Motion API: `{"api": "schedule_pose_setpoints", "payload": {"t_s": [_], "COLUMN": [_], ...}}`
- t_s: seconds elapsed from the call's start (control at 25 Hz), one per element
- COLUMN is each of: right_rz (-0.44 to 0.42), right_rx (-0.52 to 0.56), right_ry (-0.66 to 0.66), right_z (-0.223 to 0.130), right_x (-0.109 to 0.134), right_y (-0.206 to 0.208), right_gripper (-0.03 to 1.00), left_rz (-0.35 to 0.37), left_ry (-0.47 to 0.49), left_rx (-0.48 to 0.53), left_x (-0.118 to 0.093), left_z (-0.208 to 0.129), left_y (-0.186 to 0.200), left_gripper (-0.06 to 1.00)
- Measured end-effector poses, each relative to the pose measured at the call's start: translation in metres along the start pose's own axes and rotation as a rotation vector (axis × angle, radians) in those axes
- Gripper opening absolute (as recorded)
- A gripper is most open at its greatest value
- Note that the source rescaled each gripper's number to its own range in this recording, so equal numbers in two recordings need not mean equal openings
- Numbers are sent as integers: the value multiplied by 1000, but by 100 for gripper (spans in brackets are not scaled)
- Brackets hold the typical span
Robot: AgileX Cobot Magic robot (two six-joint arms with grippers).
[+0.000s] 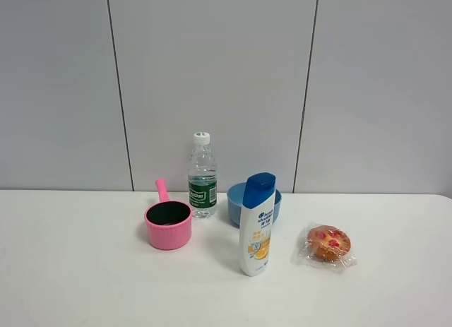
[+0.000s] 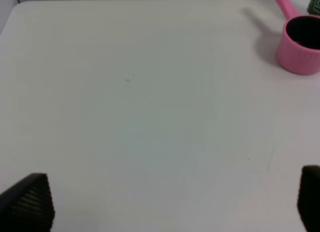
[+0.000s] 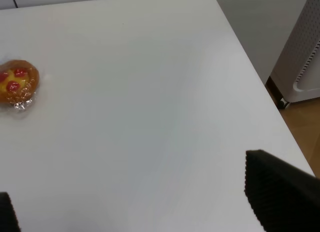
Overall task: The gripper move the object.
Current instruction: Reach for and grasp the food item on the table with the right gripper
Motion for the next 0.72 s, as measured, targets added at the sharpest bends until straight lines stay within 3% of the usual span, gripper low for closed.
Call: {"api": "schedule_pose_setpoints", "payload": {"t_s": [0.04,0.72], "right_rz": [0,0], "right_rx": [0,0], "right_ry": [0,0], "right_z": [0,0], "right_x": [0,0], "right_y": [0,0], "right_gripper": [88,88], "left_rz": [0,0], "left_ry": [0,0], "left_rx": [0,0], "left_x": [0,0], "left_z": [0,0], "left_y": [0,0], "left_gripper": [100,100]}}
Point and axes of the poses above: a point on each arm's last joint axis where the gripper is mounted, y pointing back along that axis away from the gripper, x along the wrist's bending axis when the last joint is at zero, z = x × y, the point moved 5 cm from there along -y, pointing out along that axis toward the gripper, and after that the axes turned 4 degrees about y, right-handed, at the moved point
